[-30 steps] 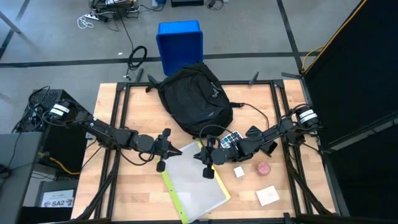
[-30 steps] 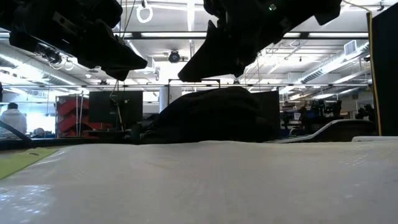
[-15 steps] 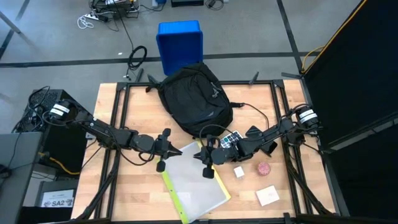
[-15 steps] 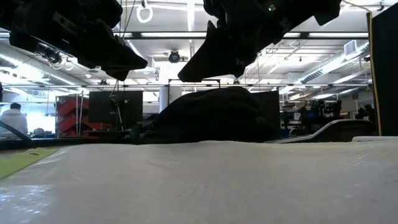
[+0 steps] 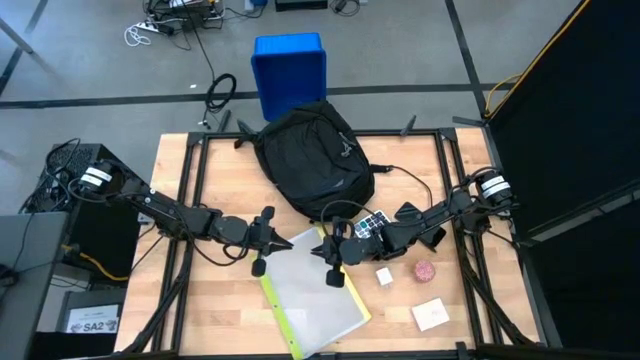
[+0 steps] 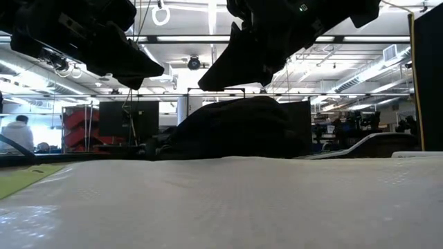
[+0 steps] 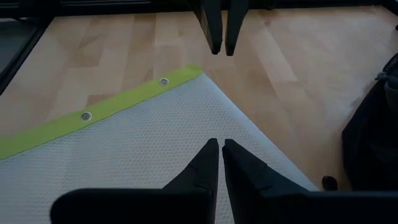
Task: Unpack backpack
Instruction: Put the charger adapter into the yellow zip bag
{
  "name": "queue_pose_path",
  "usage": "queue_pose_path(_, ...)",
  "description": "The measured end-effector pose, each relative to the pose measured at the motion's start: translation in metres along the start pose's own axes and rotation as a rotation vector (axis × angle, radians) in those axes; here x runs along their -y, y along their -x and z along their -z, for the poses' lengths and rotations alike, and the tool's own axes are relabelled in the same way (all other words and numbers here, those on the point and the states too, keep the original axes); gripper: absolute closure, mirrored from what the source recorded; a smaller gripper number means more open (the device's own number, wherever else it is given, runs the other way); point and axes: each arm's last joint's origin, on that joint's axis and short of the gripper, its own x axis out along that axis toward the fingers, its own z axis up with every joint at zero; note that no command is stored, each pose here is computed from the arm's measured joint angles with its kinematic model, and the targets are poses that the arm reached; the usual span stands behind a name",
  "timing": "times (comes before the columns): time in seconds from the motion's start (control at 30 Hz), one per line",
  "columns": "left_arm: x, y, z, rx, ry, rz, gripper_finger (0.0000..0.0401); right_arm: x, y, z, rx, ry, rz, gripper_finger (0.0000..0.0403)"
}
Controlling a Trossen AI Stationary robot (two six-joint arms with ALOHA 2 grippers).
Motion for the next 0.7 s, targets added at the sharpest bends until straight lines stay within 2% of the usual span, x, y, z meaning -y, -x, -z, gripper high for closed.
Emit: queue_pose_path(0.7, -0.0001, 0.0000, 0.0000, 0.000, 0.000, -0.001, 0.0401, -0.0024, 0.0010, 0.0005, 0.000, -0.012, -0.006, 0.0400)
